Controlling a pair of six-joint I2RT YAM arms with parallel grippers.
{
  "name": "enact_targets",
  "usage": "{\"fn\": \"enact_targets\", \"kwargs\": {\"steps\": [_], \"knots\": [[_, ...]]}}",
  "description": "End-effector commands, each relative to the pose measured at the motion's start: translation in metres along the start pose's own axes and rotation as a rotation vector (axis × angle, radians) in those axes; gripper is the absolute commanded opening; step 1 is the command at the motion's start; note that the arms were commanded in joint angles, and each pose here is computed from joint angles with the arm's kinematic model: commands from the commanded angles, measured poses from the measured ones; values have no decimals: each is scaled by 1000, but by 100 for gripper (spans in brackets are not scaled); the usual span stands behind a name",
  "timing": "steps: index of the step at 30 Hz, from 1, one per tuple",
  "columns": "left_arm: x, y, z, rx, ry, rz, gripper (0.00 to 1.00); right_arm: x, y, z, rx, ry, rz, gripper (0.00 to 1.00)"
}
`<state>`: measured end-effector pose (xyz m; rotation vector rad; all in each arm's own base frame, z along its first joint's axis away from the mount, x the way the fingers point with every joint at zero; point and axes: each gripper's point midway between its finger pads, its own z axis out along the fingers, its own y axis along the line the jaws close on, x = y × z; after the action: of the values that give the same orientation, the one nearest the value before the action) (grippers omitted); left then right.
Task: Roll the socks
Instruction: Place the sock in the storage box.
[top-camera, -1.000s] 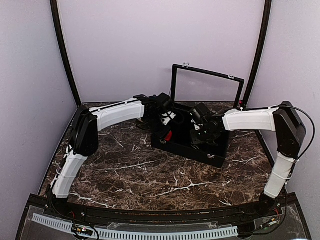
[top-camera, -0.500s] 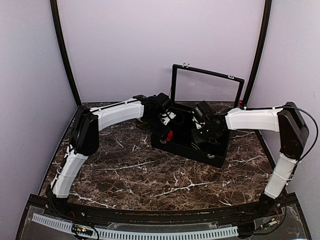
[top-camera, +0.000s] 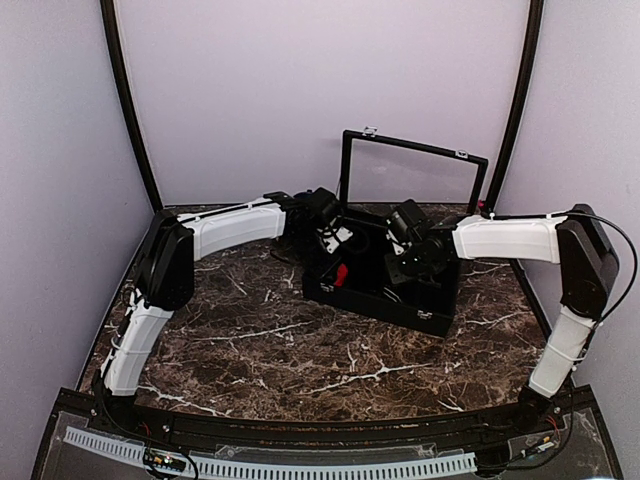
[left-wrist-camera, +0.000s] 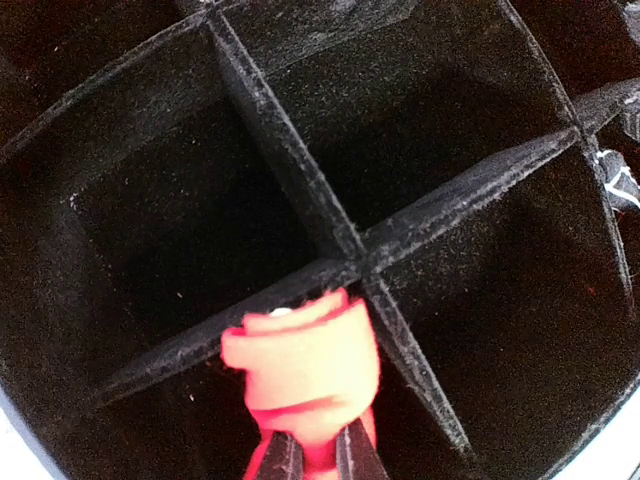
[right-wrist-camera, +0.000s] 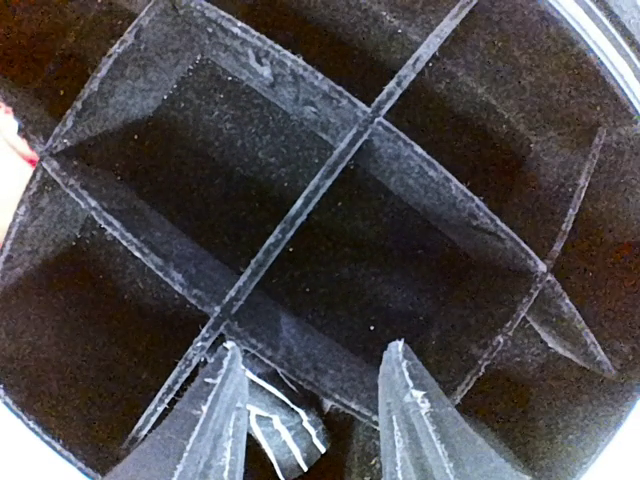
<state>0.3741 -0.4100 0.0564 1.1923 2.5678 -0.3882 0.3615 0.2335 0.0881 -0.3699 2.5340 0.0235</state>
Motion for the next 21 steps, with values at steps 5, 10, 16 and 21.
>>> {"fn": "enact_targets", "kwargs": {"steps": [5, 10, 16, 21], "knots": [[146, -35, 25, 107, 539, 6, 0, -14, -6, -6, 17, -71, -11, 42], [165, -32, 28, 104, 599, 5, 0, -16, -9, -2, 22, -85, -14, 42], [156, -33, 36, 125, 571, 4, 0, -21, -8, -1, 17, -98, -15, 42], [158, -31, 44, 122, 580, -12, 6, -23, -7, -1, 12, -96, -12, 43]]}}
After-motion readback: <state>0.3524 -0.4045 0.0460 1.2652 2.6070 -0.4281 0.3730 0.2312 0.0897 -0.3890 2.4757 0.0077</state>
